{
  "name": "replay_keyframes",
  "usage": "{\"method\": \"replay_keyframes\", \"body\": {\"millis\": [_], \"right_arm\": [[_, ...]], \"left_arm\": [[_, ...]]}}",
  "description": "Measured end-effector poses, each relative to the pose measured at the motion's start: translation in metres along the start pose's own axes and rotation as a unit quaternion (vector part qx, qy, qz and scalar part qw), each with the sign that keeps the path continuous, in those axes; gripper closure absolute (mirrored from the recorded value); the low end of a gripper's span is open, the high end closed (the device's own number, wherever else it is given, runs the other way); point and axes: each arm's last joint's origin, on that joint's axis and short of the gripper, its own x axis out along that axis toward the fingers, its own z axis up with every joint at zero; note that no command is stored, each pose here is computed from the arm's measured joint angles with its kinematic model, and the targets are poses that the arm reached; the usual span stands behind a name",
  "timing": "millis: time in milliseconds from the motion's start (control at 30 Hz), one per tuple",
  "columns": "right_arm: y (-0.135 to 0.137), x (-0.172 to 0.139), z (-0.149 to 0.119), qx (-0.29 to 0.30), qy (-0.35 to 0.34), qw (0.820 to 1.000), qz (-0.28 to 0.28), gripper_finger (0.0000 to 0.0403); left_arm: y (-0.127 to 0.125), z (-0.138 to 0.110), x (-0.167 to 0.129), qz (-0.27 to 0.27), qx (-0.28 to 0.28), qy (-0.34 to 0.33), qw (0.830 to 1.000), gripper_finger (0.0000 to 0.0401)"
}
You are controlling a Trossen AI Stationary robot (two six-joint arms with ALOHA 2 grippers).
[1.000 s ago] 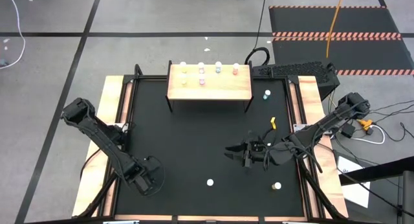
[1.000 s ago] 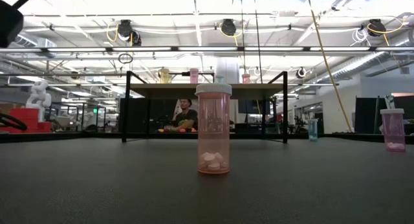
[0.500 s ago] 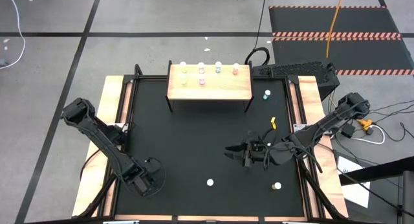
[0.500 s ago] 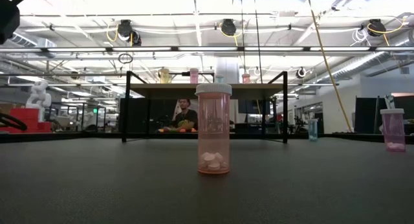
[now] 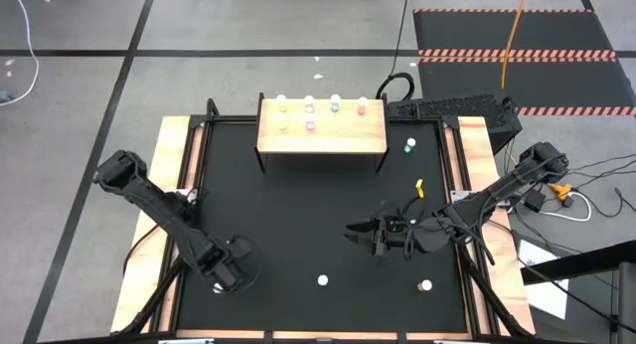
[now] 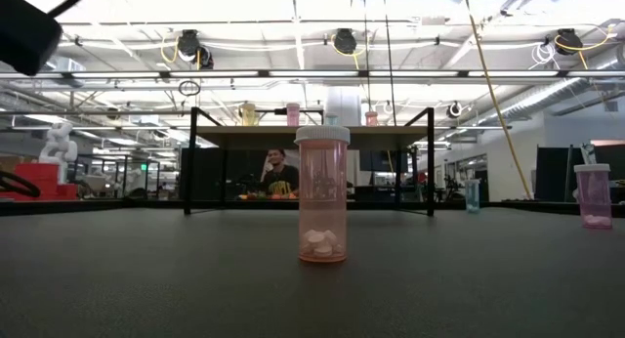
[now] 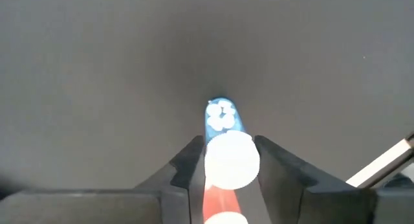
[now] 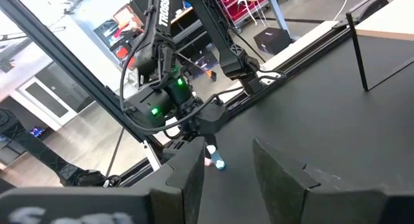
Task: Pick and place medicine bottles onto shelf by color
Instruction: Put the bottom blue pill bottle on the shelf aligned with the other blue pill bottle
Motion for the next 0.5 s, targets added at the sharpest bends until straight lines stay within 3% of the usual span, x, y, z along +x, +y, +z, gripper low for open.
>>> {"method": "replay_keyframes", "body": {"millis": [200,500], "right_arm": [[0.000,0.000,0.000,-0.006,0.001,1.000,-0.001,0.0280],[-0.001,0.000,0.000,-0.032,0.002,0.999,-0.002,0.0280]], "left_arm": [[0.001,0.016,-0.002,-0.005,-0.003,0.014,1.000,0.0271],[0.004,0.074,-0.019,-0.049,-0.017,0.017,0.999,0.0287]]}}
